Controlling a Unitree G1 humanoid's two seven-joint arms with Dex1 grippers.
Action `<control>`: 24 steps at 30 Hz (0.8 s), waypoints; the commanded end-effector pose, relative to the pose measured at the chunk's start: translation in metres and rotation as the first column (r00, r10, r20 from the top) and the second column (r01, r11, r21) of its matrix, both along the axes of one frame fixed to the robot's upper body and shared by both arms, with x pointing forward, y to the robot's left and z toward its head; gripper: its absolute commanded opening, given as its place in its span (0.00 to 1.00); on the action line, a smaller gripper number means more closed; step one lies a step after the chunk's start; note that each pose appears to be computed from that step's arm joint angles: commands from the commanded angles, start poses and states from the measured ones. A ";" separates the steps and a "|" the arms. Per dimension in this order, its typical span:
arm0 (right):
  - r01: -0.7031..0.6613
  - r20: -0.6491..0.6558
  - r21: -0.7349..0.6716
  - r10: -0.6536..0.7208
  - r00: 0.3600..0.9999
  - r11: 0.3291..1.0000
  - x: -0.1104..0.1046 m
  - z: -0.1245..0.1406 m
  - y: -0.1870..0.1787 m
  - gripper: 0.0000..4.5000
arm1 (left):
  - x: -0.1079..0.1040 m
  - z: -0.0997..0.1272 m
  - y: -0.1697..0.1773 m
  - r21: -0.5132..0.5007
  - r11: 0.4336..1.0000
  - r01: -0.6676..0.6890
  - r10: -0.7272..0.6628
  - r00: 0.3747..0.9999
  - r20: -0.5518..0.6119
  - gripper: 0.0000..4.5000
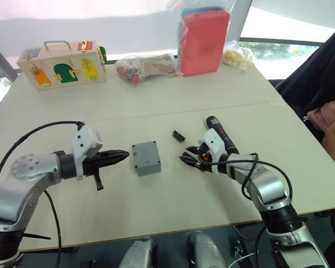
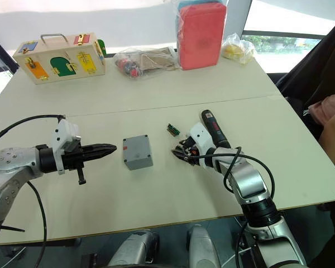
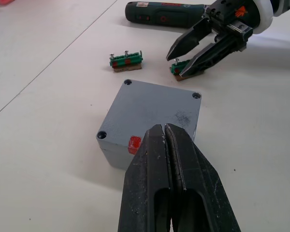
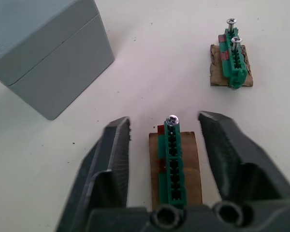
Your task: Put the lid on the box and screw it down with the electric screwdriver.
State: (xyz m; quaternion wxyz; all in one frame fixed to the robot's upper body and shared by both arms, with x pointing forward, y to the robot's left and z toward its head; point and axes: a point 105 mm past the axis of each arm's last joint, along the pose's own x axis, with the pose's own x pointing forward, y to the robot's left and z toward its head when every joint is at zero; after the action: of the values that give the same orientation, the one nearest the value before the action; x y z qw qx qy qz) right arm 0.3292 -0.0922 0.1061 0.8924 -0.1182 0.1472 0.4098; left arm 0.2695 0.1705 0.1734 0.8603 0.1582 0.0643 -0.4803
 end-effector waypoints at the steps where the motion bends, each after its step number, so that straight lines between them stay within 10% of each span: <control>1: -0.001 0.035 0.024 0.000 0.999 1.000 0.002 0.012 0.000 0.11 | -0.001 0.005 -0.002 0.001 1.000 0.011 -0.011 0.999 0.034 0.00; 24: -0.028 0.041 0.078 0.024 0.999 0.997 0.005 0.051 -0.001 0.01 | -0.002 0.001 0.000 0.006 1.000 0.011 -0.011 1.000 0.026 0.00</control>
State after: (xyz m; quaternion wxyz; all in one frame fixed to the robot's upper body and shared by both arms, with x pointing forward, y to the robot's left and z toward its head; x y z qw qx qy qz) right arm 0.3369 -0.0980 0.1391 0.8987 -0.0865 0.1357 0.4080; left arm 0.2683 0.1696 0.1696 0.8600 0.1540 0.0635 -0.4823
